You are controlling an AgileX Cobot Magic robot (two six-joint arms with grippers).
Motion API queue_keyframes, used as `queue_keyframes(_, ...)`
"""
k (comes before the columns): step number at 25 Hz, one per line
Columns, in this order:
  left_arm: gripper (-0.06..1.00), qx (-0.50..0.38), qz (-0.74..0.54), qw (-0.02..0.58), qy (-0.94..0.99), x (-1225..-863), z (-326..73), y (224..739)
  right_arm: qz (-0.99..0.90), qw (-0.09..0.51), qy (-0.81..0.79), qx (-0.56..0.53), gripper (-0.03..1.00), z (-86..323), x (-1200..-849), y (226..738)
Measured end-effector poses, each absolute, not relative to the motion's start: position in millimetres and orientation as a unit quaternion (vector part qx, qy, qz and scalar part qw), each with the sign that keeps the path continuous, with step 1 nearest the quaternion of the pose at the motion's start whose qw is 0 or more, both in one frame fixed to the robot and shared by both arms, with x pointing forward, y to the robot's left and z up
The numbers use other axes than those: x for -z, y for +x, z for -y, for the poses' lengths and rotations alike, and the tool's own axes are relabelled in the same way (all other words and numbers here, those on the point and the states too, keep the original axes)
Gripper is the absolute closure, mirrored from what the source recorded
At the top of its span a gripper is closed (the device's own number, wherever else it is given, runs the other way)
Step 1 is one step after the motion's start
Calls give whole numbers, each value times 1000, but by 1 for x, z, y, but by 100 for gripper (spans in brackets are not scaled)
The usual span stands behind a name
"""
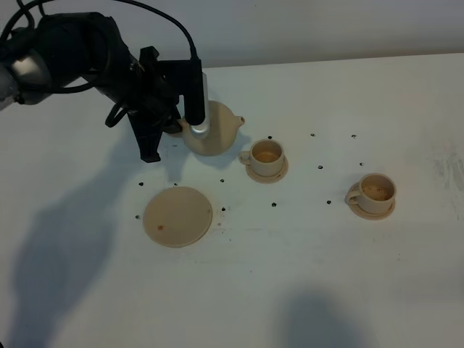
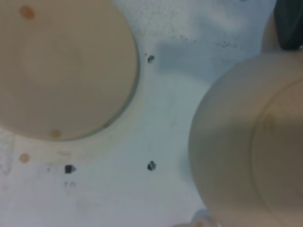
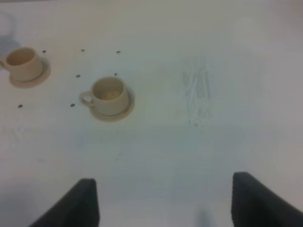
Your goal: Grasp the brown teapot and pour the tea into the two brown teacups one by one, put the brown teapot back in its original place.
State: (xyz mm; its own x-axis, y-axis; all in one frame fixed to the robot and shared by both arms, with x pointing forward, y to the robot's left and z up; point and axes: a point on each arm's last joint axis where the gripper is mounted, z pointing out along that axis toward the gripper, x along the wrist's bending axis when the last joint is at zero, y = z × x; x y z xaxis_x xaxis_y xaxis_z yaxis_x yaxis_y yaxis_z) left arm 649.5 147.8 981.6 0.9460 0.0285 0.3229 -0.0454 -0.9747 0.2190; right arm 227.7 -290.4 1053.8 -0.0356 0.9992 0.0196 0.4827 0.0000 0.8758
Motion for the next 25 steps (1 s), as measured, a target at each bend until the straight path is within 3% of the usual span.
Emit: queue_keyframes(25,86,-256,130,89,954,-976,-124,661,-616,347,601,-372,39,290,-1054,228)
